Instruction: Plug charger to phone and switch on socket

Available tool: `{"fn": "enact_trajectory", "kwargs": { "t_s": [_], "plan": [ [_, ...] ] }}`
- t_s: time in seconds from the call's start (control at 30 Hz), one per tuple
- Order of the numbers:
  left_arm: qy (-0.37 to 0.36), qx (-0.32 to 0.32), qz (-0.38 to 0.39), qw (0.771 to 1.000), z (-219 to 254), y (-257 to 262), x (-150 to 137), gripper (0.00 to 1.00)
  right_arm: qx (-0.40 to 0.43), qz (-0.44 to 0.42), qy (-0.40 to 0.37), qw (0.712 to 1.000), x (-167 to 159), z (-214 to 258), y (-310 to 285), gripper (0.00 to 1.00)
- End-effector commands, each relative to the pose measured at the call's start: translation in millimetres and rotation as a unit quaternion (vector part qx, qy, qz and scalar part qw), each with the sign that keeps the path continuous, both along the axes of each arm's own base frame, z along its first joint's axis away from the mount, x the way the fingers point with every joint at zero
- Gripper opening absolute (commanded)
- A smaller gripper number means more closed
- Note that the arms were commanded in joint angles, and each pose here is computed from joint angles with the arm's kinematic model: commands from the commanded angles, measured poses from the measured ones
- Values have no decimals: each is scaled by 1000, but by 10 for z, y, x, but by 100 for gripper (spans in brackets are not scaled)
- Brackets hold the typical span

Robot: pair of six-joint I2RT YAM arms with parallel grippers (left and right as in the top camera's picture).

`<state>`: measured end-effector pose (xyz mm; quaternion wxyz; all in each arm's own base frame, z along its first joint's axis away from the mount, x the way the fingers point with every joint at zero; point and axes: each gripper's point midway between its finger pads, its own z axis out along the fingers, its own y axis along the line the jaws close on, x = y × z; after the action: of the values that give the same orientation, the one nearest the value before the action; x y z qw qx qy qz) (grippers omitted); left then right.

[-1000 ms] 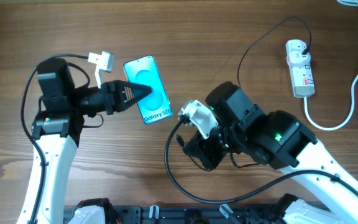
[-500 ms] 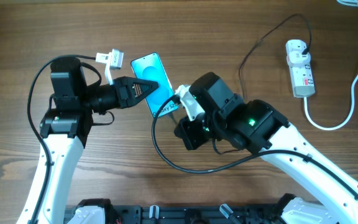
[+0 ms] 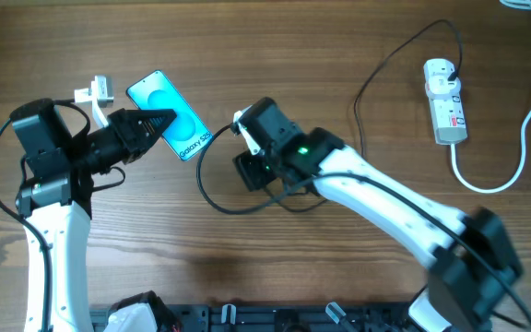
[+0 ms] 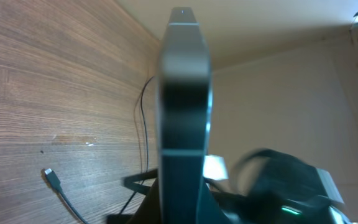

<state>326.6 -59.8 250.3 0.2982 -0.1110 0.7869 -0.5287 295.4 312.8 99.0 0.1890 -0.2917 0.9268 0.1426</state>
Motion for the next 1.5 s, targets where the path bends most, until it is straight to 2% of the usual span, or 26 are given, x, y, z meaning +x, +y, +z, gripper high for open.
{"fn": "enact_trajectory", "kwargs": {
  "t_s": [0.0,0.07,0.17,0.23,0.37,0.47,0.5,0.53,0.6,0.67,0.73,0.8,0.9,0.93,0.97,1.03,1.07,1.13,1.17,1.23,1.27,1.33,1.47],
  "plan": [
    [-35,12,-13,999,100,-8,-14,4,-39,1,12,999,124,-450,-23,64],
    [-31,24,1,999,65,32,22,4,-46,2,16,999,186,-701,26,63],
    [-17,63,53,996,-56,187,137,4,-62,0,22,998,219,-971,24,56],
    [0,88,88,992,-154,305,189,4,-101,-11,5,995,303,-1141,-92,54],
    [49,91,173,980,-302,825,136,4,-101,-2,1,995,314,-1176,-74,47],
    [92,74,227,967,-408,1177,-5,4,-109,23,22,994,186,-1294,-54,26],
    [101,70,241,963,-430,1259,-44,4,-117,29,29,992,120,-1343,-46,16],
    [102,65,241,963,-428,1274,-61,4,-120,32,32,992,93,-1360,-45,11],
    [101,59,235,965,-413,1249,-66,4,-120,31,32,992,93,-1361,-46,5],
    [105,57,235,965,-426,1241,-78,4,-118,31,29,992,105,-1334,-39,4],
    [107,57,234,965,-431,1237,-83,4,-106,31,17,994,138,-1151,-15,4],
    [66,56,188,978,-333,1108,-97,4,-62,60,11,996,80,-809,112,4],
    [-16,39,105,994,-109,870,-157,4,61,131,26,989,-343,177,278,4],
    [-38,23,82,996,-23,797,-188,4,90,135,0,987,-418,573,232,5],
    [-47,15,72,996,20,769,-199,4,102,134,-13,986,-469,773,180,4],
    [-52,6,64,997,53,742,-215,4,100,135,-3,986,-576,850,94,5],
    [-53,4,62,997,61,735,-219,4,112,149,26,982,-708,852,105,5],
    [-55,1,60,997,71,728,-223,4,115,150,27,982,-701,836,126,5],
    [-55,0,59,997,75,725,-225,4,109,151,18,982,-662,811,127,5],
    [-55,0,59,997,74,725,-225,4,34,112,4,993,-437,308,2,5],
    [-55,0,59,997,74,725,-225,4,-15,87,38,995,-392,-217,-70,5],
    [-56,1,59,997,74,726,-224,4,-75,80,70,991,-404,-770,-122,4],
    [-55,2,61,997,69,731,-221,4,-158,69,72,982,-474,-1267,-213,5]
  ]
}}
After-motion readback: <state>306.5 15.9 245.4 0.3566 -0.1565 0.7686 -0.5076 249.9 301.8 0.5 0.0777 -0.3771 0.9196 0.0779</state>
